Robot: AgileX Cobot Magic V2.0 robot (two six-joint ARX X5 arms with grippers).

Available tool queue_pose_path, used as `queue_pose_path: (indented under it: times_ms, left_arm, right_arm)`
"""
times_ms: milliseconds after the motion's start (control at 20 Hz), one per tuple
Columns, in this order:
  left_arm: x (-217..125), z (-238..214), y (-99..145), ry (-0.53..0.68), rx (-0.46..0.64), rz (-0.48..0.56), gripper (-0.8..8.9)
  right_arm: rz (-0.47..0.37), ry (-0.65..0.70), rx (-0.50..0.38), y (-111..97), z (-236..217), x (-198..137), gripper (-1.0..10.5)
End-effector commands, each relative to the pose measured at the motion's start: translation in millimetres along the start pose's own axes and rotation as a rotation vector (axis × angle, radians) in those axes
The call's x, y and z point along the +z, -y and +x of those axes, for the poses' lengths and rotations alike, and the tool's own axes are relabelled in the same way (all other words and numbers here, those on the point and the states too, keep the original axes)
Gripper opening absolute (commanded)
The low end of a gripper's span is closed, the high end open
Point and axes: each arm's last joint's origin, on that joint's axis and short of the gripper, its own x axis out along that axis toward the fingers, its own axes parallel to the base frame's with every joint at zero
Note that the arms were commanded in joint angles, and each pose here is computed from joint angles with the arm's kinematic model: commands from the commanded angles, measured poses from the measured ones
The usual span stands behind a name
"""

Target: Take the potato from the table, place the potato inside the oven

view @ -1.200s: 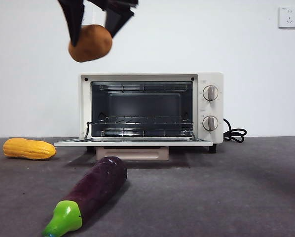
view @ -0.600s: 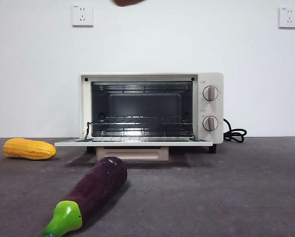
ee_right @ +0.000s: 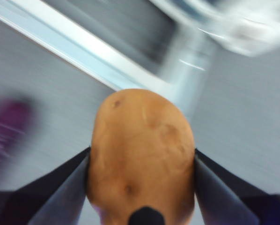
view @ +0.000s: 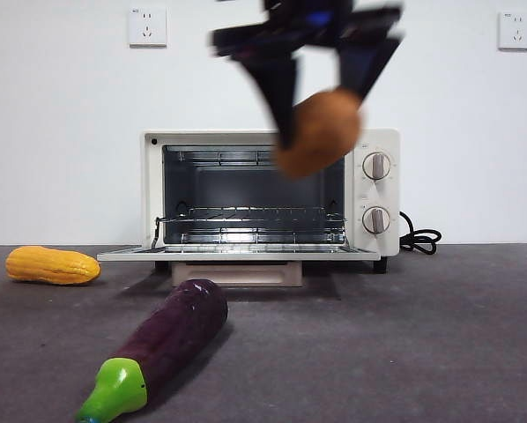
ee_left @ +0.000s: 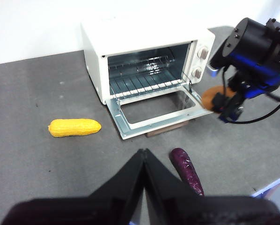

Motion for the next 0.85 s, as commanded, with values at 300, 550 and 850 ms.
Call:
queue_pose_path:
  times_ms: [300,550,850]
  left_arm:
    - [-5.6,17.1,1.0,-0.063,0.009,0.026,-0.06]
    - [-11.1,28.5,1.5,-0.109,0.016,0.022,-0.06]
    - [-10.3,30.1,0.9,-0.111,0.045,0.01,-0.06]
  right_arm:
    - [0.154,0.247,0.136,-2.4,39.6,12.7,0.6]
    - [0.293,0.364,0.221,32.0,62.8,33.2,0.6]
    - [0.345,0.425,0.25,54.4,88.4,43.7,0.6]
